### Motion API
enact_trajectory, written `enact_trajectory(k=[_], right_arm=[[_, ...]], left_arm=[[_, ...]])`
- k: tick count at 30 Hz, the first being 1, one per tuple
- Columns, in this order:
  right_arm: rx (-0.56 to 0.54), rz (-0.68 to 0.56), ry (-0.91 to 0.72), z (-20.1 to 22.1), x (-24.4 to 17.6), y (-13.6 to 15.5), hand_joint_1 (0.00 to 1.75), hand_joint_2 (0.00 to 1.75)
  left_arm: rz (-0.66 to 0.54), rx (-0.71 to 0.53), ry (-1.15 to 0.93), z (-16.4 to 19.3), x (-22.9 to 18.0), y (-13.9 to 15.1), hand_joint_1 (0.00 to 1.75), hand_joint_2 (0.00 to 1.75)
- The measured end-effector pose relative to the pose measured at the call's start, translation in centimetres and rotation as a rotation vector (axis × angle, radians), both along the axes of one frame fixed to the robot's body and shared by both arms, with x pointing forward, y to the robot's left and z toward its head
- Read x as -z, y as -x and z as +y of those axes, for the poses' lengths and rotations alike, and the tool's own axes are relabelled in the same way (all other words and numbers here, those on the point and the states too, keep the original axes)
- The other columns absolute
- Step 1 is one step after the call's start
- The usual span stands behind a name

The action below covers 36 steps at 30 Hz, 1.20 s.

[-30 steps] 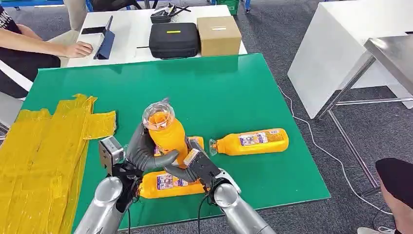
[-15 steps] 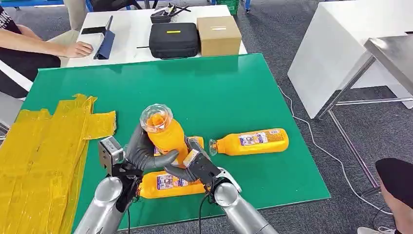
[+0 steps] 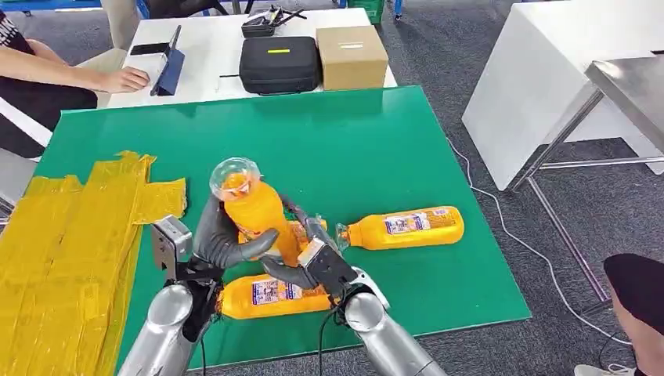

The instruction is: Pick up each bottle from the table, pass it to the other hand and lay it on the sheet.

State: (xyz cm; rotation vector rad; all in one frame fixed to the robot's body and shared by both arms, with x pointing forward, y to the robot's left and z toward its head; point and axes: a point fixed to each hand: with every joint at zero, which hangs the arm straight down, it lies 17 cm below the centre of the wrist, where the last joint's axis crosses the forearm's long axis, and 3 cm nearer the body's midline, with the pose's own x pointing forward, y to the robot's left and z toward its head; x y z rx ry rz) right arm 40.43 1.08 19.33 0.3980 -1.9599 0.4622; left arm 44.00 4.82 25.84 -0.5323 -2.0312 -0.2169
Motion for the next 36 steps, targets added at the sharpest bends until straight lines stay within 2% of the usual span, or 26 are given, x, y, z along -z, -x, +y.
enact_trajectory(k=[3, 7, 11, 17, 19, 22, 25, 29, 32, 36], right_arm=[[0.026, -0.023, -0.015, -0.7, -0.7, 0.3, 0.0, 1.75], [0.098, -0.063, -0.031, -2.5, -2.0, 0.1, 0.0, 1.75], [0.137, -0.086, -0.045, -3.8, -2.8, 0.2, 0.0, 1.75], [0.201, -0.1, -0.064, -5.8, -3.1, 0.4, 0.0, 1.75], [0.219, -0.111, -0.064, -6.2, -3.5, 0.5, 0.0, 1.75], [0.229, -0.121, -0.067, -6.5, -3.8, 0.7, 0.0, 1.75], [0.25, -0.134, -0.055, -6.9, -3.9, 0.7, 0.0, 1.75], [0.274, -0.146, -0.041, -7.3, -4.0, 0.5, 0.0, 1.75], [0.278, -0.147, -0.039, -7.4, -4.0, 0.5, 0.0, 1.75], [0.28, -0.149, -0.037, -7.4, -4.1, 0.4, 0.0, 1.75]], left_arm=[[-0.008, -0.077, -0.008, 1.8, 0.1, -0.6, 1.75, 1.75], [-0.084, -0.35, -0.097, 6.2, -0.8, -2.1, 1.75, 1.75], [-0.119, -0.484, -0.118, 9.1, -1.6, -2.4, 1.75, 1.75], [-0.261, -0.823, -0.291, 14.2, -3.3, -2.0, 1.75, 1.75], [-0.295, -0.887, -0.333, 15.2, -3.7, -1.9, 1.75, 1.75], [-0.326, -0.939, -0.37, 16.0, -4.1, -1.8, 1.75, 1.75], [-0.471, -1.058, -0.563, 15.6, -5.5, -1.1, 1.75, 1.75], [-0.595, -1.115, -0.785, 14.1, -6.1, -1.4, 1.75, 1.75], [-0.606, -1.14, -0.825, 14.3, -6.3, -1.8, 1.75, 1.75], [-0.621, -1.19, -1.046, 14.1, -5.0, -3.6, 1.75, 1.75]])
